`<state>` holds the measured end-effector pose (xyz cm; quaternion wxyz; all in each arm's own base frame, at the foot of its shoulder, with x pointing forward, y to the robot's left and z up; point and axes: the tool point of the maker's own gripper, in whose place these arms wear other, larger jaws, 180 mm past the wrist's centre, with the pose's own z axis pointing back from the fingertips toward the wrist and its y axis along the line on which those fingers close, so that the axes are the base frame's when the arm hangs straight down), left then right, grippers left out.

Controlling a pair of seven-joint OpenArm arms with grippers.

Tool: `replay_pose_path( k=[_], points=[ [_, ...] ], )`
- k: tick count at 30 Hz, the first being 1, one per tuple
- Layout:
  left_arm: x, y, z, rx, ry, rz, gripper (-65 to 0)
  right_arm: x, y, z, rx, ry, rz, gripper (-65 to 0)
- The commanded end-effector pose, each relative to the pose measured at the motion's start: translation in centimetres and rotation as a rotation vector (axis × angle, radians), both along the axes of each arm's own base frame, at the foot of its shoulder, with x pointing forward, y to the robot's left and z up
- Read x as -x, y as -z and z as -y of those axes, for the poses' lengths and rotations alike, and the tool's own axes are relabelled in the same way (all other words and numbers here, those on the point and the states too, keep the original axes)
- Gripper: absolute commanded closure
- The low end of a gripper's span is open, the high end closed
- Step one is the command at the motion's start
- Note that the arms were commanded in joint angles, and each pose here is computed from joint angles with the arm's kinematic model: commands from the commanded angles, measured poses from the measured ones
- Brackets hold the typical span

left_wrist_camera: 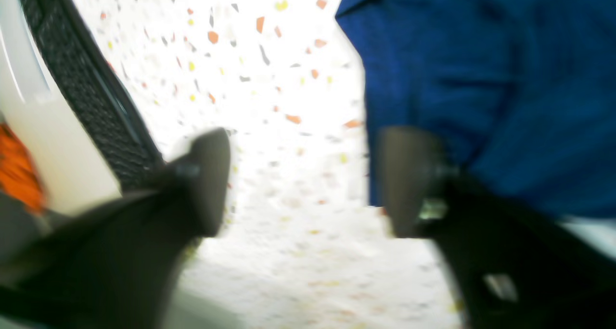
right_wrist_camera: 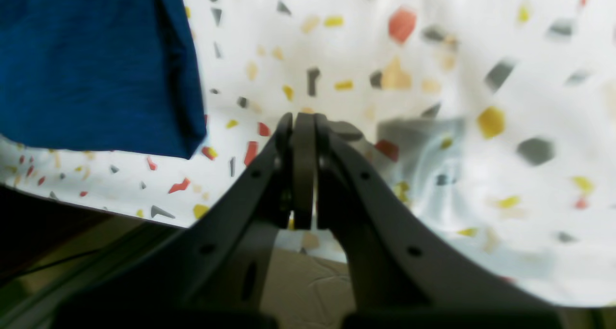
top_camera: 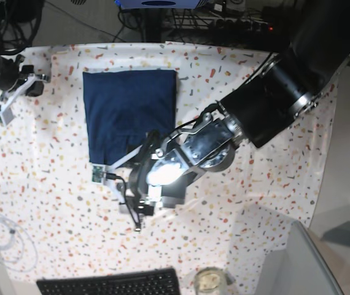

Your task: Layout the t-shirt on the table in an organized manner, then fold the t-shirt properly

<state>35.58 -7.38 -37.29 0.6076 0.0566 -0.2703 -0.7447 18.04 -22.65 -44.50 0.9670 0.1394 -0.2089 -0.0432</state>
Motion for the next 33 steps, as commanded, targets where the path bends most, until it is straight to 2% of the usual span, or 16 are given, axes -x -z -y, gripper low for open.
replay_pose_path(
  k=[1,2,3,6,9,12,17,19,21,23,25,26,28,30,33],
  points=[
    [-1.1,-1.9,-1.0,0.045,-0.061,0.046,-20.6,-0.7,-1.7,0.8,0.037,-0.026,0.052,0.0],
    [-1.1,-2.5,-2.2,0.094,-0.12,0.046,-8.1,-0.8,-2.7,1.1,0.064,-0.05,0.074,0.0],
    [-0.6,-2.7,-3.4,0.134,-0.174,0.038,0.0,-0.7,-3.4,1.3,0.089,-0.071,0.086,0.0],
    [1.0,-3.4,-8.2,0.254,-0.354,0.036,0.0,-0.3,-5.8,2.3,0.226,-0.153,0.12,0.0],
    [3.8,-3.7,-12.9,0.287,-0.476,0.051,0.0,0.6,-7.5,2.7,0.35,-0.216,0.125,0.0],
    [7.5,-2.0,-17.0,0.257,-0.588,0.009,0.0,2.2,-7.2,3.4,0.409,-0.239,0.08,0.0],
    [14.6,2.9,-23.6,0.185,-0.807,-0.135,0.0,7.0,-5.8,5.3,0.498,-0.281,-0.054,0.0],
    [17.5,3.9,-25.0,0.189,-0.846,-0.175,0.0,8.8,-5.6,6.5,0.554,-0.328,-0.103,0.0],
    [21.2,4.9,-26.9,0.149,-0.89,-0.217,0.0,11.5,-5.3,7.2,0.583,-0.405,-0.176,0.0],
    [25.4,6.2,-28.8,0.064,-0.922,-0.274,0.0,14.9,-4.4,7.4,0.555,-0.525,-0.275,0.0],
    [29.8,8.1,-29.1,0.014,-0.926,-0.371,0.0,19.3,-2.9,7.3,0.476,-0.647,-0.394,0.0],
    [31.6,9.0,-29.1,0.012,-0.932,-0.417,0.0,20.7,-2.2,7.8,0.455,-0.641,-0.441,0.0],
    [35.7,11.4,-28.4,0.056,-0.975,-0.533,0.0,23.9,0.1,8.1,0.395,-0.64,-0.55,0.0],
    [38.5,13.6,-27.7,0.109,-1.06,-0.591,0.0,25.9,2.2,8.2,0.36,-0.718,-0.628,0.0],
    [43.0,16.6,-26.0,0.17,-1.135,-0.678,0.0,30.8,5.5,6.8,0.242,-0.854,-0.743,-0.2]
  ],
)
